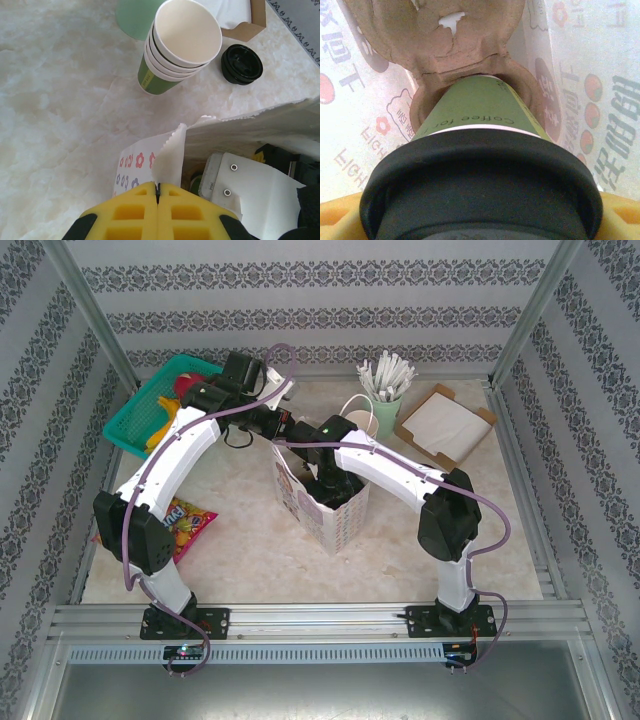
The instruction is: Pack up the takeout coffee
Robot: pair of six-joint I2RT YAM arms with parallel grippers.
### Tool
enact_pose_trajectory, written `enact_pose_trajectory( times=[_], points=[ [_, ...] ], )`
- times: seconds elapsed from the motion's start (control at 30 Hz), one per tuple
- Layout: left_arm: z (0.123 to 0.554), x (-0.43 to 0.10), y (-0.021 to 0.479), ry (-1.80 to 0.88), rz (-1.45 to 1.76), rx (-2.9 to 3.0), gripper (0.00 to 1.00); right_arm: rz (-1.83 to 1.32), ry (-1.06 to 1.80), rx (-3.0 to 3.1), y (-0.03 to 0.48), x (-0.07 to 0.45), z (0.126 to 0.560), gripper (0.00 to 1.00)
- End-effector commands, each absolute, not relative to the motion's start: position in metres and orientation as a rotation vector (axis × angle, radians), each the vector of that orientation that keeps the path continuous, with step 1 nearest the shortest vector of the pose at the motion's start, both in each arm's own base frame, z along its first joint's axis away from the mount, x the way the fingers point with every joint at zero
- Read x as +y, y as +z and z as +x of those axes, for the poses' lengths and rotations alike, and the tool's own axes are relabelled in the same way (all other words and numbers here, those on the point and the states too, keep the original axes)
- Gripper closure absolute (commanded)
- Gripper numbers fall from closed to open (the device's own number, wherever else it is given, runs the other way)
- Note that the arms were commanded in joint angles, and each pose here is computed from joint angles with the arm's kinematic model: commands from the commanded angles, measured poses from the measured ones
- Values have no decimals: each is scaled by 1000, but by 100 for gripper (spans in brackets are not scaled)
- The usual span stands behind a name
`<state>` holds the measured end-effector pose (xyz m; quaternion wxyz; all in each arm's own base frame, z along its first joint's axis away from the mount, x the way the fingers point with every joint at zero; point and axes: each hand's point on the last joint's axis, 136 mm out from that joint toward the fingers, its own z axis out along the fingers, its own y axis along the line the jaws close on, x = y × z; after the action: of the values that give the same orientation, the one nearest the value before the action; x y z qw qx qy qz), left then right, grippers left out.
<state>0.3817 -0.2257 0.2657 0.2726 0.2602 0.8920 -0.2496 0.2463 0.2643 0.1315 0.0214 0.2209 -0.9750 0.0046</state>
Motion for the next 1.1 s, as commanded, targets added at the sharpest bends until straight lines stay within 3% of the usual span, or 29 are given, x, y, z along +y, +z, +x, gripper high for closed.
enact_pose_trajectory(
  times=[0.0, 1.07],
  points=[
    [381, -232, 269, -713, 703, 2398, 100, 661, 22, -3052, 132, 260, 251, 33],
    [381, -231, 272, -702, 704, 2390, 100, 607, 90, -2984, 124, 247, 242, 33]
  ],
)
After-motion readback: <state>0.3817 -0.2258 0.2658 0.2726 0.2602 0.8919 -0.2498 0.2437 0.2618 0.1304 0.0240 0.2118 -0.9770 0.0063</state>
